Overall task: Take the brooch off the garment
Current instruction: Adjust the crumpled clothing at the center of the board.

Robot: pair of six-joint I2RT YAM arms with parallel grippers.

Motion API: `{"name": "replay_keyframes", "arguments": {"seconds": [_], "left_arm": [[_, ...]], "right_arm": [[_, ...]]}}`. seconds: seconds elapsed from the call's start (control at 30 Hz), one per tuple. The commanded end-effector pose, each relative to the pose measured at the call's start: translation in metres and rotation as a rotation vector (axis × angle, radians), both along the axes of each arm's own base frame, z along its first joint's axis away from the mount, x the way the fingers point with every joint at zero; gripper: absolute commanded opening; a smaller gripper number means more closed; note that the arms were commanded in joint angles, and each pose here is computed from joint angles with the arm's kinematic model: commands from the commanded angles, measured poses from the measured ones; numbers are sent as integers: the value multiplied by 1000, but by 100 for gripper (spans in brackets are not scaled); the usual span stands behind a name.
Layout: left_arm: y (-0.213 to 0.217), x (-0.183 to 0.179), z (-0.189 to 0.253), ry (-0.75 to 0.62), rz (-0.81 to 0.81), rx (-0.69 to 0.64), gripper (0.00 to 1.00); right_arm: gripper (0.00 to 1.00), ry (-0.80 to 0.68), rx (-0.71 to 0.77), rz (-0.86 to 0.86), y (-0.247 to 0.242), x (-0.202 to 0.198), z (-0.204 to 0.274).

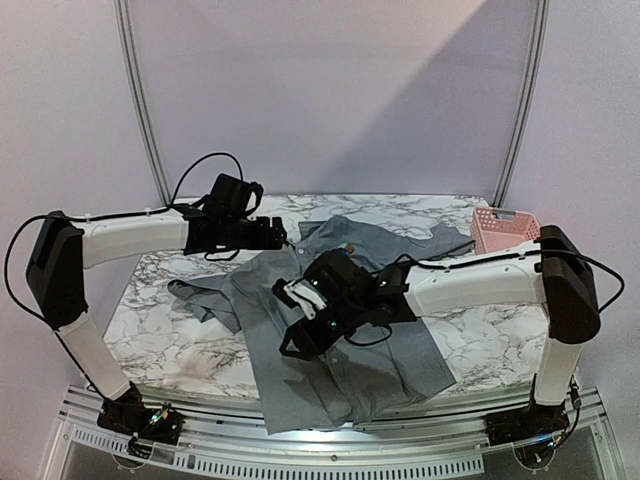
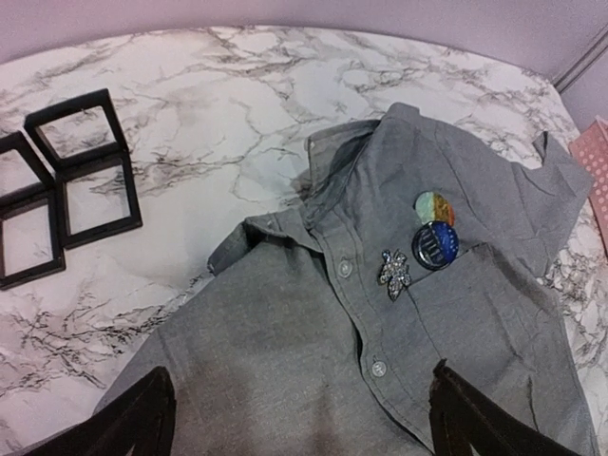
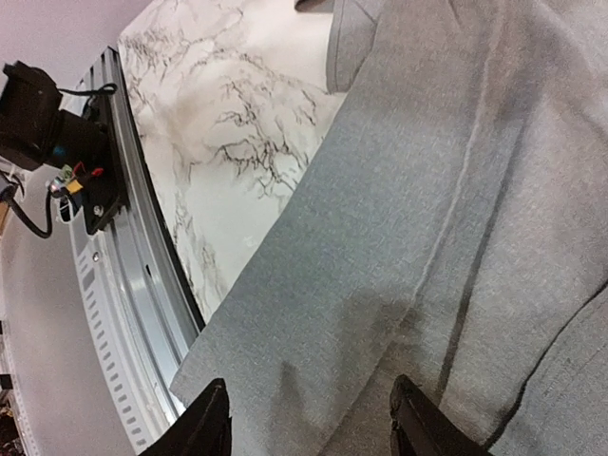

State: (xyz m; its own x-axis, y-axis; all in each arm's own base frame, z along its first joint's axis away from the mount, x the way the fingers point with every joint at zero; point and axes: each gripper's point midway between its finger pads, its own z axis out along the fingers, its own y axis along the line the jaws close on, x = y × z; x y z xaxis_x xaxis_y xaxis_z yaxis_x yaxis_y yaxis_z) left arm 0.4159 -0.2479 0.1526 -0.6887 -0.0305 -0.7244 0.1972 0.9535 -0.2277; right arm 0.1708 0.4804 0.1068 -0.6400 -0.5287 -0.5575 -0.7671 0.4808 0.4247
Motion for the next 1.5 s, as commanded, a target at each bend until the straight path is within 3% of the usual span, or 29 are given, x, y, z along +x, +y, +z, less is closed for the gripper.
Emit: {"name": "replay_keyframes", "arguments": {"seconds": [0.0,0.77,1.07,1.47], "left_arm": [[9,1,7,-8,30,-8,93],[14,-4,18,-23,37,-13,93],[16,-3,22,-32,41,-12,93],[16,-3,20,-24,36,1,93]], "right_arm": [[55,-22,-75,10,5,0,-26],[44,-129,-289,-14,9,4,-86],[20,-106,-217,47,26,-7,-83],[20,-92,-3,228,83,-23,-49]]}}
